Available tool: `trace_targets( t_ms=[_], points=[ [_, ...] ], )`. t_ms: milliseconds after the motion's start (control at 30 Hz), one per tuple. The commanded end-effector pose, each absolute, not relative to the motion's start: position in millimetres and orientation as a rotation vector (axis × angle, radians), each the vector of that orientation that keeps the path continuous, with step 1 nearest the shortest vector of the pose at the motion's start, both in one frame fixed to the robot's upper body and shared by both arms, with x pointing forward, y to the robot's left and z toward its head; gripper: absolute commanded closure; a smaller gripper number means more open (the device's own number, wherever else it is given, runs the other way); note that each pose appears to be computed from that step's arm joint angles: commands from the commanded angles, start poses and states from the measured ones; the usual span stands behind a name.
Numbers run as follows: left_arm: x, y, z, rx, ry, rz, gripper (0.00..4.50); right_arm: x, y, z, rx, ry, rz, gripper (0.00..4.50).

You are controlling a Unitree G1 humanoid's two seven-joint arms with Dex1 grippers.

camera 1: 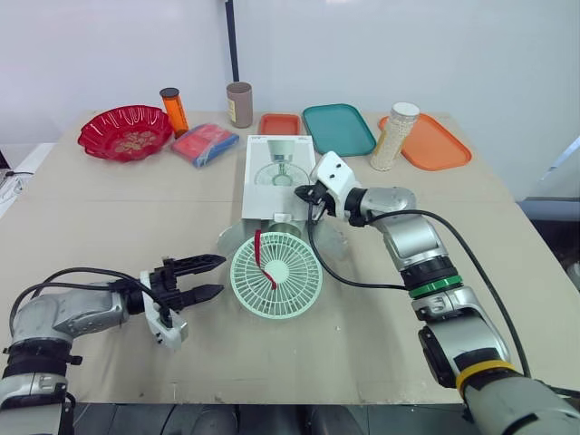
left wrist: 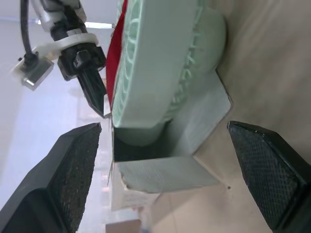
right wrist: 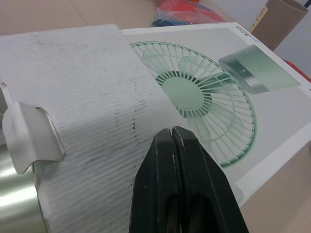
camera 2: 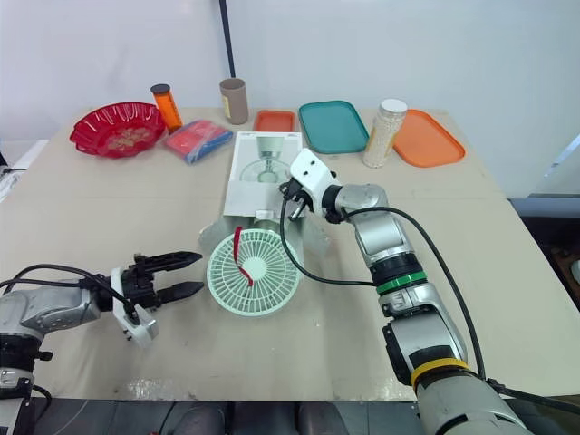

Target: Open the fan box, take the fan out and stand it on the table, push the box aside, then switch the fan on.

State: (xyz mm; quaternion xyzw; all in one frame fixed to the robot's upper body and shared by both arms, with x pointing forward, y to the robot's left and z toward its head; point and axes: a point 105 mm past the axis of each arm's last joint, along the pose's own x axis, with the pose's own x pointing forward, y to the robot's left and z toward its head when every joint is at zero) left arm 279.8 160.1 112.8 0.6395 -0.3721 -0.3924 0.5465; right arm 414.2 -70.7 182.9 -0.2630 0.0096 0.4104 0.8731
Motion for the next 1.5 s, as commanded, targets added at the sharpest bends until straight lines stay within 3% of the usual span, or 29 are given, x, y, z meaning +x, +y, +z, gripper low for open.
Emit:
trace_targets(
  t_ms=[33, 333, 833, 933, 1067, 1300, 1433, 1500],
  points=[
    [287.4, 148.2, 123.1, 1.544, -1.005, -0.854, 0.06, 415.0, -82.7, 169.6, -0.541, 0.082, 0.821, 4.5],
    [291.2, 134.3, 117.2, 1.557, -1.156, -0.831, 0.06, 413.7, -83.6, 172.7, -0.54, 0.078, 0.814, 4.5],
    [288.3, 113.7, 121.2, 1.495, -1.259, -0.818, 0.06, 413.1, -82.3, 177.4, -0.541, 0.066, 0.818, 4.5],
    [286.6, 111.2, 119.8, 1.492, -1.265, -0.835, 0.81, 413.0, -82.0, 177.9, -0.541, 0.064, 0.819, 4.5],
    [287.3, 111.2, 118.0, 1.496, -1.252, -0.847, 2.2, 413.0, -81.9, 178.6, -0.542, 0.062, 0.819, 4.5],
    [288.1, 110.6, 113.9, 1.505, -1.241, -0.856, 2.2, 407.8, -80.5, 187.4, -0.508, 0.029, 0.835, 4.5],
    [290.2, 110.0, 113.9, 1.503, -1.233, -0.85, 2.2, 389.1, -79.0, 209.0, -0.471, -0.057, 0.918, 4.5],
    [291.5, 109.9, 114.7, 1.502, -1.233, -0.844, 2.24, 378.6, -78.5, 215.9, -0.449, -0.079, 0.97, 3.75]
  ],
)
